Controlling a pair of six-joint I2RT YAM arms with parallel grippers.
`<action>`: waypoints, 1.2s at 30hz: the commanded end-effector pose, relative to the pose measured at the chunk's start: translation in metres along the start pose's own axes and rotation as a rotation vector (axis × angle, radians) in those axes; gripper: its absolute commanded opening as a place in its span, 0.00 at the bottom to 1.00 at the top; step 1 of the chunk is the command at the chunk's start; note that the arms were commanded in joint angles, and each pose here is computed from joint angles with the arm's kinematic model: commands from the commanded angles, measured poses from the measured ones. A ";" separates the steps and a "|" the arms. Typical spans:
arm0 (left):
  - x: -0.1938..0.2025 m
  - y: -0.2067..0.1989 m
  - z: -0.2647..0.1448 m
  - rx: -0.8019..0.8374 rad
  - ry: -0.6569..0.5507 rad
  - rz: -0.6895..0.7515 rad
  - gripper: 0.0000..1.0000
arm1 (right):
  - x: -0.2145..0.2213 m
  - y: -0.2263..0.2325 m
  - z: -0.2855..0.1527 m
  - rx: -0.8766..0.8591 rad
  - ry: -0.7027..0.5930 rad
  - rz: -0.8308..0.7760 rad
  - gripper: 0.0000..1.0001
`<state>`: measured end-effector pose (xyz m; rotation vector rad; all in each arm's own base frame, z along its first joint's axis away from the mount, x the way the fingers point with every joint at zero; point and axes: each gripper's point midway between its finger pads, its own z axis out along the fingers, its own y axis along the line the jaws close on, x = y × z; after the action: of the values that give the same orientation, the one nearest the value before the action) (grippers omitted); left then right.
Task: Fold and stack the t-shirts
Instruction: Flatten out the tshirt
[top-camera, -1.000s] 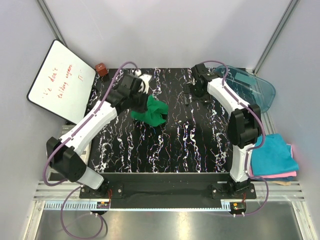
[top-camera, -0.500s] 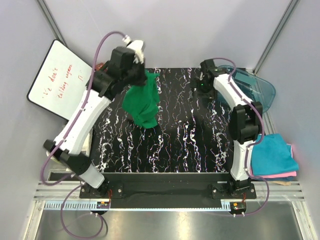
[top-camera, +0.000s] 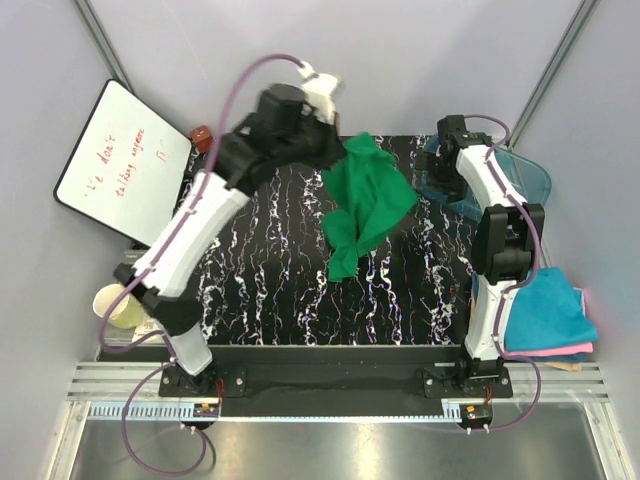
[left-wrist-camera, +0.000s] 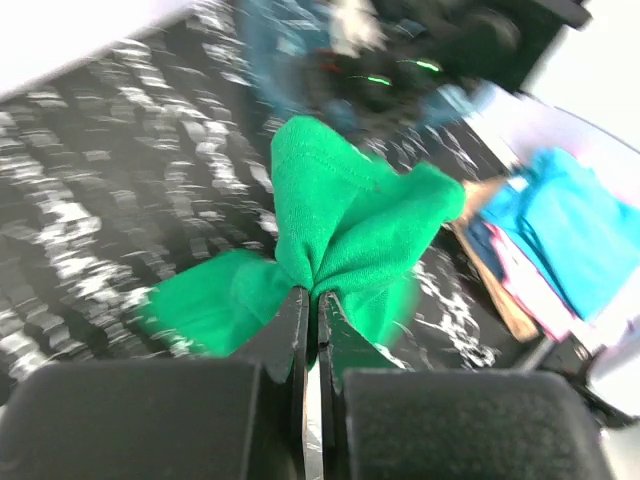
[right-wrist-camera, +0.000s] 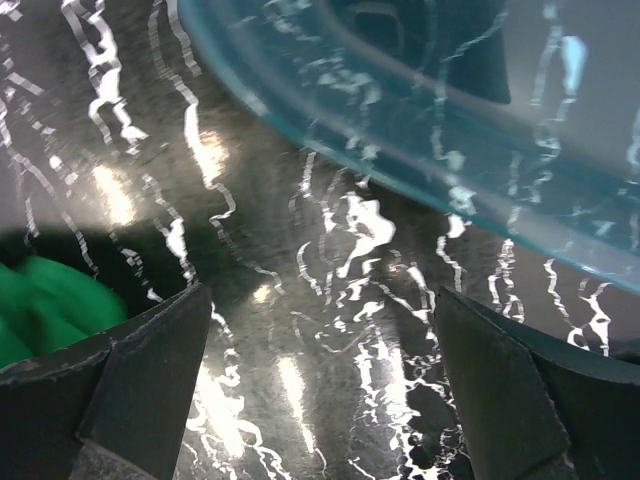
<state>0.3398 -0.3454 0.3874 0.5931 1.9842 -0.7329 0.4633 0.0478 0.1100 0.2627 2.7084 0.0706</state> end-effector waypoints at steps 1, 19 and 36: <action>-0.091 0.033 -0.111 -0.142 -0.353 -0.003 0.00 | -0.012 -0.012 -0.017 0.018 -0.051 0.042 1.00; -0.077 -0.109 -0.084 0.445 -0.211 0.009 0.00 | -0.071 -0.074 -0.076 0.094 -0.263 0.169 1.00; 0.021 0.131 -0.068 -0.352 -0.104 -0.263 0.00 | -0.023 -0.048 -0.051 -0.080 -0.158 0.237 1.00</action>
<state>0.3349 -0.2489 0.4315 0.3083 1.9121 -0.7024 0.4475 -0.0217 0.1383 0.5669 2.5775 0.0861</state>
